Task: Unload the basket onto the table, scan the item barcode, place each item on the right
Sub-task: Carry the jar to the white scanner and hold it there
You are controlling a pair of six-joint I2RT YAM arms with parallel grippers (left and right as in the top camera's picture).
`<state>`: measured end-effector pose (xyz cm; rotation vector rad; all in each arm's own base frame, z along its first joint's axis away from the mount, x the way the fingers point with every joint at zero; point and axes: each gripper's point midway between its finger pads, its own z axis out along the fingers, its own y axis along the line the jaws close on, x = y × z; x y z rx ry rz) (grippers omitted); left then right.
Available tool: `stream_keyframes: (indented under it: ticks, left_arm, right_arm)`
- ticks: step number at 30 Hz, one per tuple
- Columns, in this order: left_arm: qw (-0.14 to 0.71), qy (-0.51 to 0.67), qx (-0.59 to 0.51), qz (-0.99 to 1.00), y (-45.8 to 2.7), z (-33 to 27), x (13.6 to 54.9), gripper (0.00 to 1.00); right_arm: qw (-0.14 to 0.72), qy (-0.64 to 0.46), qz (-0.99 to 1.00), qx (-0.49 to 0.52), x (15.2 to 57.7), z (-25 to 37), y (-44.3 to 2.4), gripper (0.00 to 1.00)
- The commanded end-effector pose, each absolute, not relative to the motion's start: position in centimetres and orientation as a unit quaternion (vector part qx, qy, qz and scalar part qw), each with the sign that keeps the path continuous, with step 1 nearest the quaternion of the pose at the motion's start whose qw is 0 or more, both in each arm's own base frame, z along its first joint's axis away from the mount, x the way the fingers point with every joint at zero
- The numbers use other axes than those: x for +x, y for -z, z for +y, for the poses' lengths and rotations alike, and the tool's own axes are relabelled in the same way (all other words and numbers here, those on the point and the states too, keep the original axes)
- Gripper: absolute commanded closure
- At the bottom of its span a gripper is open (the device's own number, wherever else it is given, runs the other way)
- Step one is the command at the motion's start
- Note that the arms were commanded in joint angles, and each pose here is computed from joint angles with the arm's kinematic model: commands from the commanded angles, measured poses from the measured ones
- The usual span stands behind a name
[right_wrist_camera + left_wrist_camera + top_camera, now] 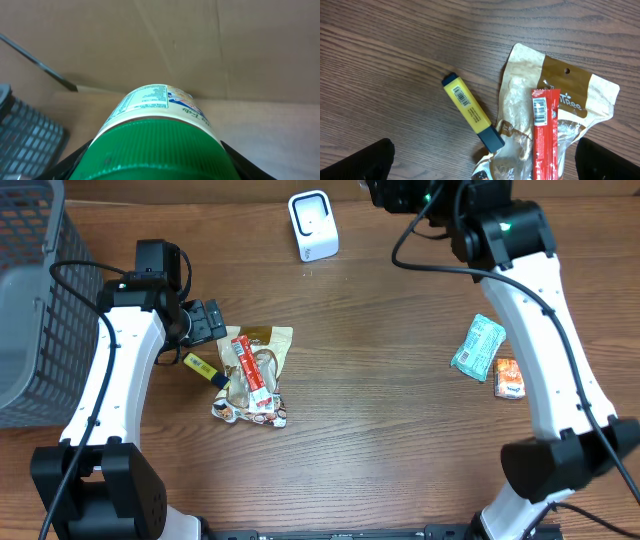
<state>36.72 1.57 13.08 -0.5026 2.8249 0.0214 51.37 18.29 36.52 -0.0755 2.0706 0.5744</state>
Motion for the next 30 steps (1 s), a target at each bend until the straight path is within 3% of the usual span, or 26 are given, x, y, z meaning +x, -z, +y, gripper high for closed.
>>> stream_keyframes:
  ticks: [1, 9, 16, 30]
  left_arm:
    - [0.148, -0.01, -0.165, 0.975, -13.9, 1.8, 37.0, 0.0]
    - [0.148, -0.01, -0.165, 0.975, -13.9, 1.8, 37.0, 0.0]
    - [0.148, -0.01, -0.165, 0.975, -13.9, 1.8, 37.0, 0.0]
    - [0.148, -0.01, -0.165, 0.975, -13.9, 1.8, 37.0, 0.0]
  right_arm:
    - [0.479, -0.228, 0.847, -0.033, 54.3, 19.1, -34.0, 0.96]
    - [0.48, -0.237, 0.843, -0.046, 60.6, 23.0, -25.0, 0.96]
    - [0.491, -0.252, 0.831, -0.065, 63.6, 27.0, -17.8, 0.96]
    - [0.55, -0.24, 0.799, -0.042, 65.9, 26.9, -17.7, 0.96]
